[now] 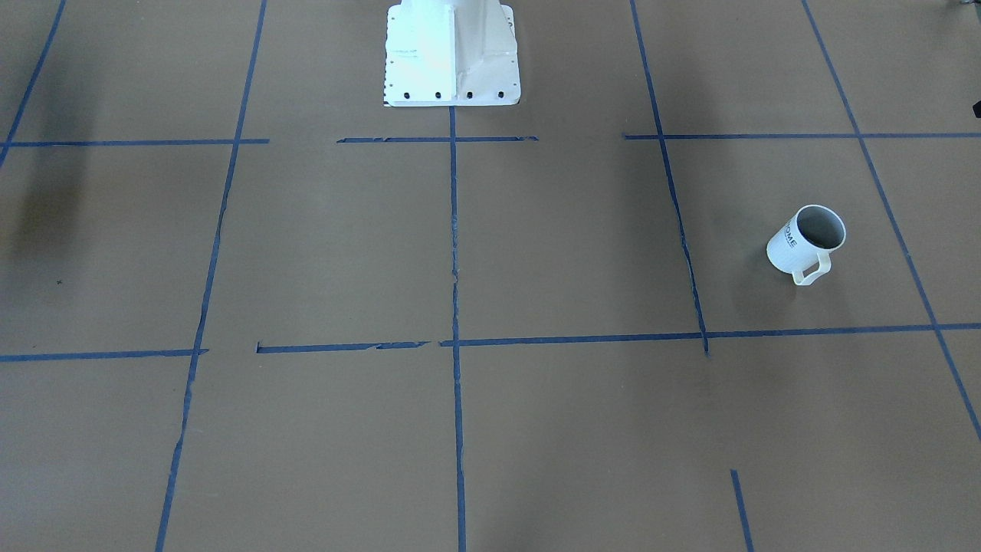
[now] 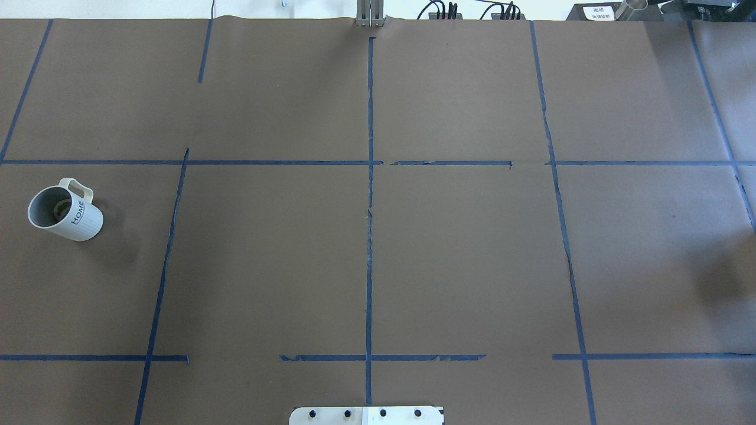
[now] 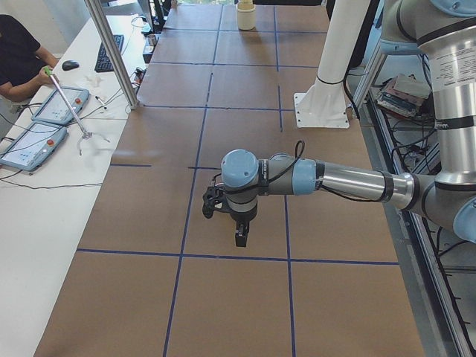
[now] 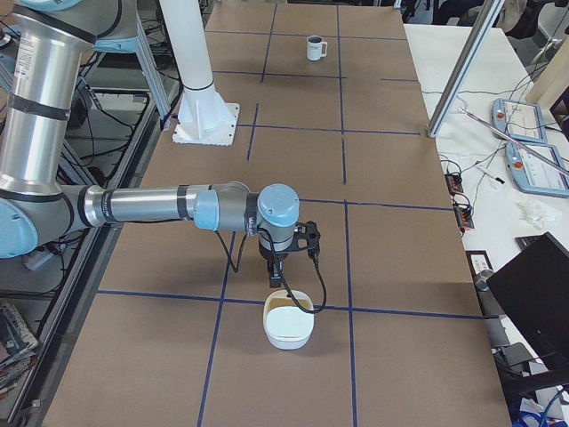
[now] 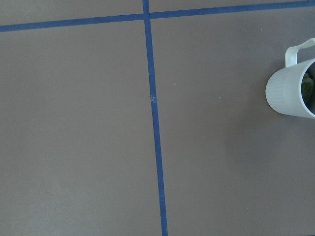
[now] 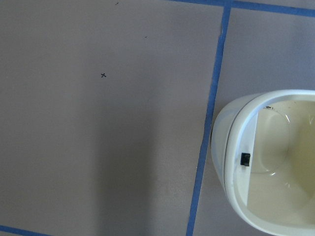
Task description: Left arm hands cup to right arm to dump lemon
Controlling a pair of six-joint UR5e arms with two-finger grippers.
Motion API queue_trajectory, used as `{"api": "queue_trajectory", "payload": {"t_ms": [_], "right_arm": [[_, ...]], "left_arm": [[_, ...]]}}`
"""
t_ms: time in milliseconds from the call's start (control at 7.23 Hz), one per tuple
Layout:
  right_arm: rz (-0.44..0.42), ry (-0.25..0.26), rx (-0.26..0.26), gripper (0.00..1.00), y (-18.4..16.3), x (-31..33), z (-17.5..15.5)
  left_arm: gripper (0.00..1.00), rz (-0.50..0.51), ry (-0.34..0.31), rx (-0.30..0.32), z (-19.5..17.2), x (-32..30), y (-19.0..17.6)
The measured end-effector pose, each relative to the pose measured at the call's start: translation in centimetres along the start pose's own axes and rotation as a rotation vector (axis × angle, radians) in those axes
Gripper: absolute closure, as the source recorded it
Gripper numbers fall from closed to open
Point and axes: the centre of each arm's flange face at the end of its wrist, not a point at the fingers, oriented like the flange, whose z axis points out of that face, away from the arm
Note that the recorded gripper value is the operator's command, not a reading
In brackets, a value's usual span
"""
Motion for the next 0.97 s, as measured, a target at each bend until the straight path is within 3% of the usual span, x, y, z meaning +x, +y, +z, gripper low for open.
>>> {"api": "queue_trajectory", "payload": {"t_ms": [969], "right_arm": [[0.004, 0.001, 0.025, 0.00, 0.06, -0.01, -1.02]], "left_arm": [[0.00, 0.031, -0.004, 0.007, -0.01, 0.55, -0.52]]}}
